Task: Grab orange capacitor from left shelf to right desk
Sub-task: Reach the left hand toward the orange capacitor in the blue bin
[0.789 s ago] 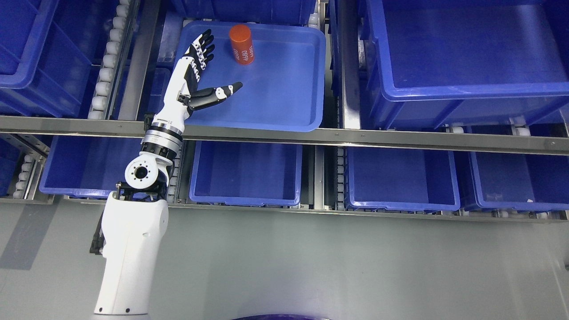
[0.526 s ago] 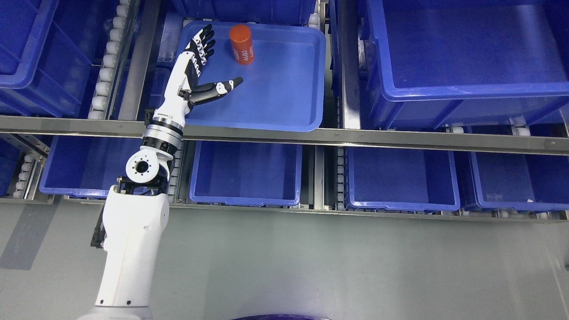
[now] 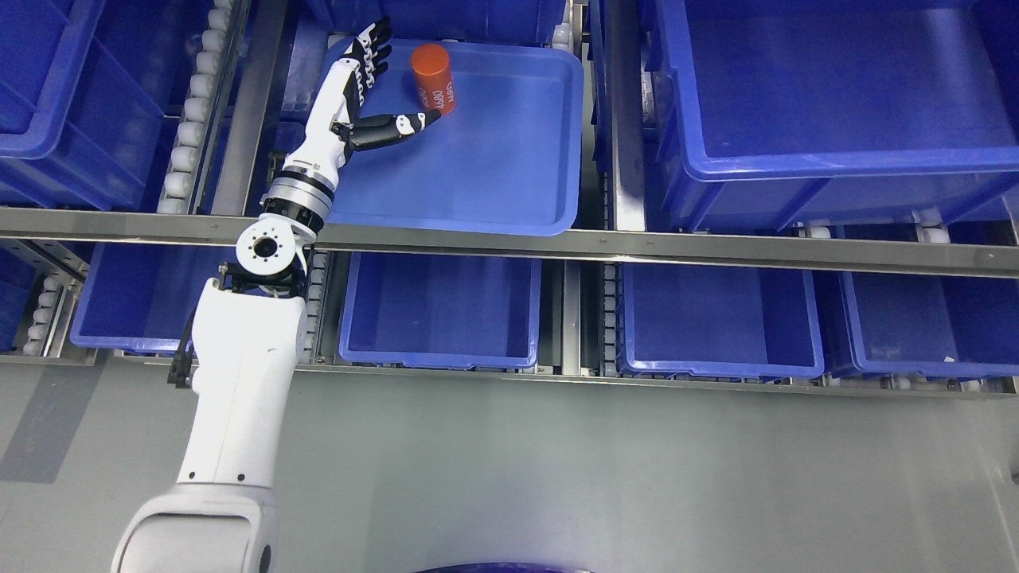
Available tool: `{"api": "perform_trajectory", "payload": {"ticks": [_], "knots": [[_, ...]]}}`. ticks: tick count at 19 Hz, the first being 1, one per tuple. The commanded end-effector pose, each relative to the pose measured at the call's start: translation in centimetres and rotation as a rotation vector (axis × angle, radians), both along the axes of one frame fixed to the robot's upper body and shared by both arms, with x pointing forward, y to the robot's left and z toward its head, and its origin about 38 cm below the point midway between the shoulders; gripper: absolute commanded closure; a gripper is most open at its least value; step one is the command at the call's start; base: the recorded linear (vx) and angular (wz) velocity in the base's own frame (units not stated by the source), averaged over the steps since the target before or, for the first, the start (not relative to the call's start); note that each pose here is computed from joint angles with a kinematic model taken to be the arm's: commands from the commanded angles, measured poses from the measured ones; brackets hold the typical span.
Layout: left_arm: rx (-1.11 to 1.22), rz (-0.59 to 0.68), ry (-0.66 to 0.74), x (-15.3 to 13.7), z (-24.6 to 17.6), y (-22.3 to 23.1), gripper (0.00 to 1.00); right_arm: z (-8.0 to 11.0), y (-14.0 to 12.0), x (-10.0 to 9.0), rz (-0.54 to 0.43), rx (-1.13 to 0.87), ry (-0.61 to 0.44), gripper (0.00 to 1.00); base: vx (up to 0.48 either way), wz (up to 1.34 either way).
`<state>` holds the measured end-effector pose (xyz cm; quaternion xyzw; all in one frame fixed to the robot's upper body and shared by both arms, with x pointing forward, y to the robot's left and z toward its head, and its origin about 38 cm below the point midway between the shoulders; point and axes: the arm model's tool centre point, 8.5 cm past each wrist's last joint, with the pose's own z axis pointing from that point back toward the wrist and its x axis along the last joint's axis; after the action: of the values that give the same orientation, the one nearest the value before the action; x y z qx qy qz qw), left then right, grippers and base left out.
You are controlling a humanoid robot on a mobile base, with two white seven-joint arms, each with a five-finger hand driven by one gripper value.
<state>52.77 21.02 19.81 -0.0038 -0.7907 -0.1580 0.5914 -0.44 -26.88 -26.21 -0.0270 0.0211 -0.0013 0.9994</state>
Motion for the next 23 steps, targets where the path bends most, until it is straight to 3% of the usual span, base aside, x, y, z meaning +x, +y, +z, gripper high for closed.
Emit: {"api": "perform_trajectory", "payload": {"ticks": [1, 6, 14, 18, 23], "knots": [[0.069, -0.013, 0.158, 1.9, -4.2, -0.2, 0.03, 0.0, -1.2, 1.3, -0.002, -0.019, -0.038, 0.00, 0.000, 0.00], [0.074, -0.022, 0.190, 2.1, -5.2, -0.4, 0.11, 0.0, -1.2, 1.3, -0.002, -0.019, -0.038, 0.00, 0.000, 0.00], [0.073, -0.018, 0.165, 4.3, -2.8, -0.3, 0.17, 0.0, -1.2, 1.3, -0.002, -0.019, -0.038, 0.00, 0.000, 0.00], [0.036, -0.032, 0.183, 4.3, -3.2, -0.6, 0.27, 0.0, -1.2, 1.3, -0.002, -0.019, -0.038, 0.00, 0.000, 0.00], [0.052, -0.059, 0.170, 4.7, -2.3, -1.6, 0.25, 0.0, -1.2, 1.3, -0.002, -0.019, -0.038, 0.00, 0.000, 0.00]]}}
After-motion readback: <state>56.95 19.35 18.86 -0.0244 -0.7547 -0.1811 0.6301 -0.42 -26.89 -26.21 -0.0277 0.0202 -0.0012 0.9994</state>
